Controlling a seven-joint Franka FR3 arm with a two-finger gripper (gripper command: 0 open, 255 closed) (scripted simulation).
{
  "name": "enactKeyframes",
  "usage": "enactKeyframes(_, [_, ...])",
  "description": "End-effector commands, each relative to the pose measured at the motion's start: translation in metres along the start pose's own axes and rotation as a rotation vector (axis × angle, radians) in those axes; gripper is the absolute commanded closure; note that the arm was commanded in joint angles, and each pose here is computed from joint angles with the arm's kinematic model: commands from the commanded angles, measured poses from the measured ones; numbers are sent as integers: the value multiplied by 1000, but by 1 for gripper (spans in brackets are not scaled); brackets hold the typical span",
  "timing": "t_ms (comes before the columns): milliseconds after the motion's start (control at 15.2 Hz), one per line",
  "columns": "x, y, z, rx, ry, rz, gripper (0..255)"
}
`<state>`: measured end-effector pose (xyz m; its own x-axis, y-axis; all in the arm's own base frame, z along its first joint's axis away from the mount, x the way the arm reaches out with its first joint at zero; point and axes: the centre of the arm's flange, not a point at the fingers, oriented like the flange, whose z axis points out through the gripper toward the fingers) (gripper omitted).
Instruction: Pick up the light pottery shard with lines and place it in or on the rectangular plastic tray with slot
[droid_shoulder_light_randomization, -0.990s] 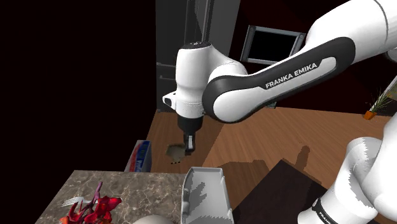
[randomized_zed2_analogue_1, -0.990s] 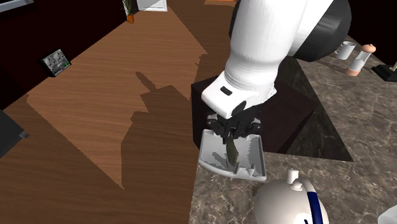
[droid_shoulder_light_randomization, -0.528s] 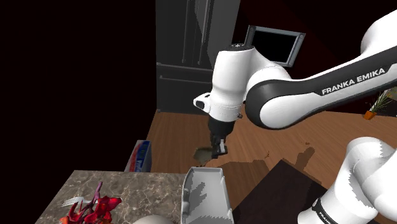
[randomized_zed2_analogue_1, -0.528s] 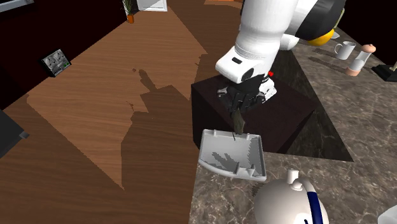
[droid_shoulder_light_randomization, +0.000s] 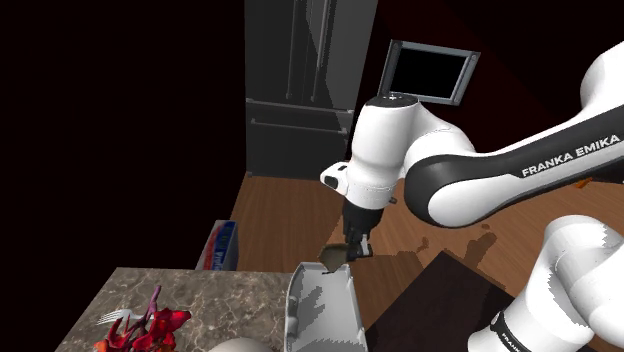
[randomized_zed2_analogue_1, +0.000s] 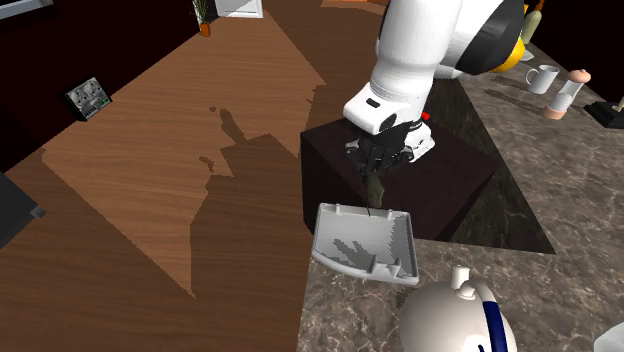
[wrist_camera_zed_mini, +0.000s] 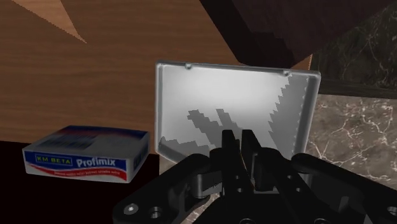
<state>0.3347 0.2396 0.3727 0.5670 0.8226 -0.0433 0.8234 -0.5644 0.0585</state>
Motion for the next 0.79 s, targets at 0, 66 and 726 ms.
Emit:
enactKeyframes(0, [1,-1,11,0,1,0,255])
enactKeyframes(66, [1,-1,16,0,1,0,255])
enactKeyframes(726, [3,-3,54,0,1,0,255])
